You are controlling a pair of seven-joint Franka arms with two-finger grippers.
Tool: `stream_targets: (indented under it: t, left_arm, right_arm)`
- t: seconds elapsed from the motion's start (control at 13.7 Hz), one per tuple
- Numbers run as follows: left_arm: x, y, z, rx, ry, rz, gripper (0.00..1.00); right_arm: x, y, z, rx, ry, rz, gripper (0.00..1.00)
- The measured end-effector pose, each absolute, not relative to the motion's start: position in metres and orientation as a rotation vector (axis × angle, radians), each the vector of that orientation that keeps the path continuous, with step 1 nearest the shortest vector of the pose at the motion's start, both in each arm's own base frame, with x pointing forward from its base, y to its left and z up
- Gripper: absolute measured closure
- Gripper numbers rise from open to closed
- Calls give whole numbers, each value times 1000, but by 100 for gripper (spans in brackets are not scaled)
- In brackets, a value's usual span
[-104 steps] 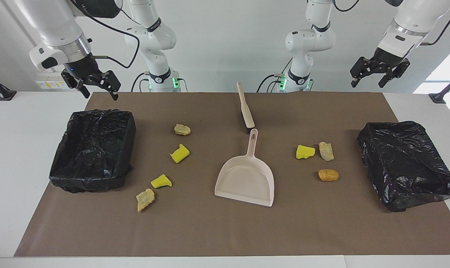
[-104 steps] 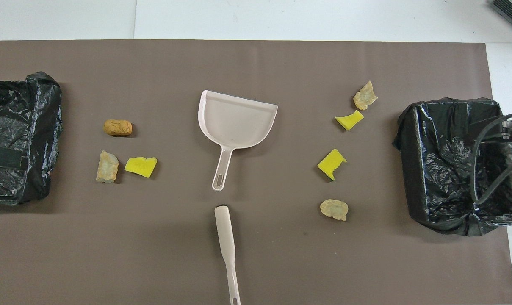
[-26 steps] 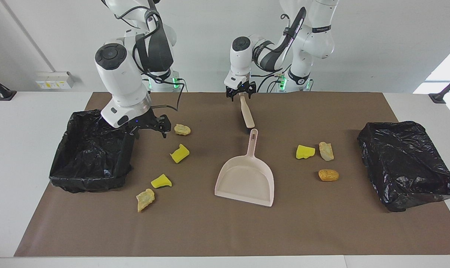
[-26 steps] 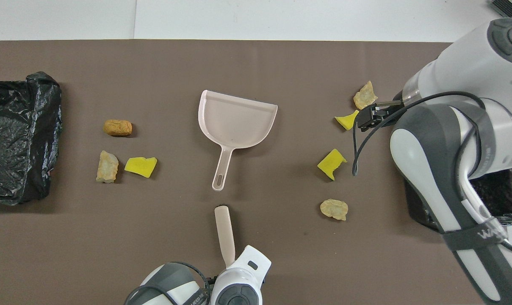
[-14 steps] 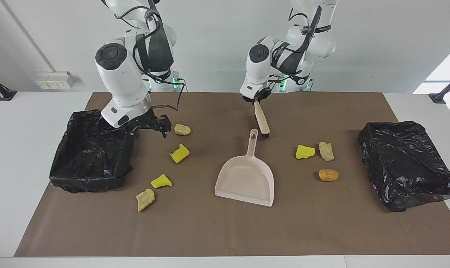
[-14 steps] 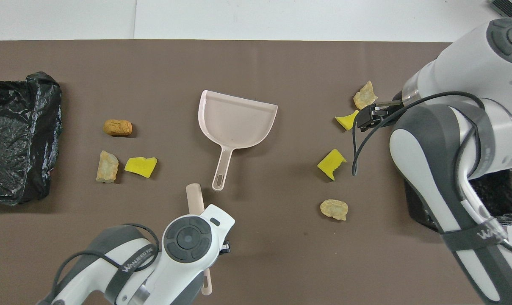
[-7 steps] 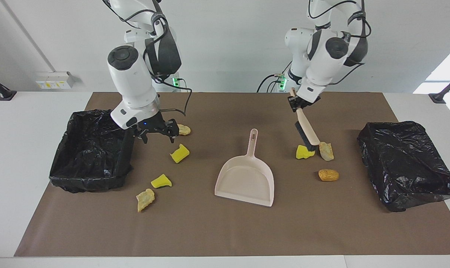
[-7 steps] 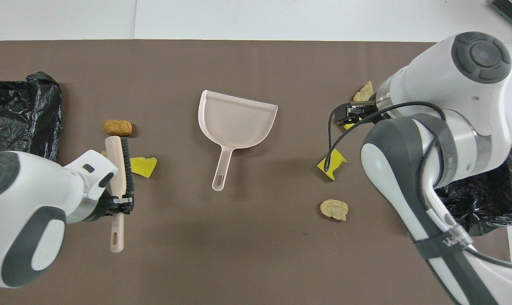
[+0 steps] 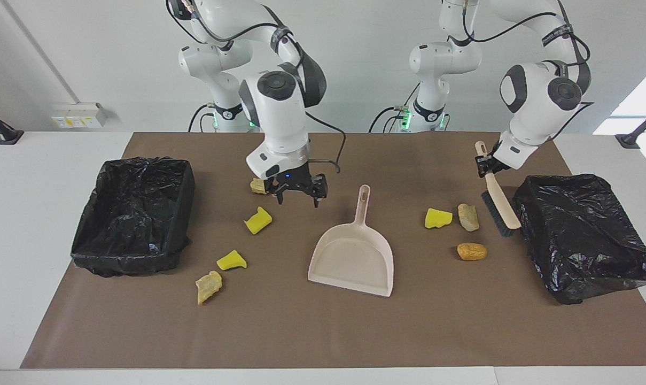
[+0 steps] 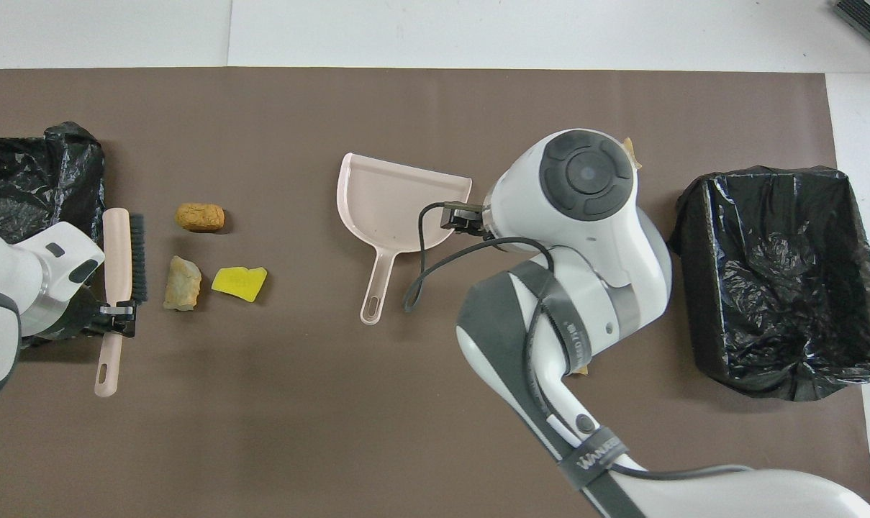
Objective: Sweep and dump trash in bin
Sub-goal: 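Lift the brush with the left gripper while the right gripper grasps the dustpan, then place the dustpan near the debris with the right gripper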
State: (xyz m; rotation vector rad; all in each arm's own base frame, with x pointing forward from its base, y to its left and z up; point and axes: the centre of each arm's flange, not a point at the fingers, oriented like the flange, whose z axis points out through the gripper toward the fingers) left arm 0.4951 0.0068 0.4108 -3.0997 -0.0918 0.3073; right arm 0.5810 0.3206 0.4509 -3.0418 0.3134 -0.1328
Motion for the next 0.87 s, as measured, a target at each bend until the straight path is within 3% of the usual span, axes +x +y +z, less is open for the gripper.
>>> stream_targets:
  t: [0.44,0.87]
  left_arm:
    - [494,11,383,-3077,-161,341,74]
    - [491,-11,360,-3072,-176,304,74]
  right_arm:
    - [533,433,395,-3106,442,-229,0]
    - [516,474,370,-3131,321,-292,0]
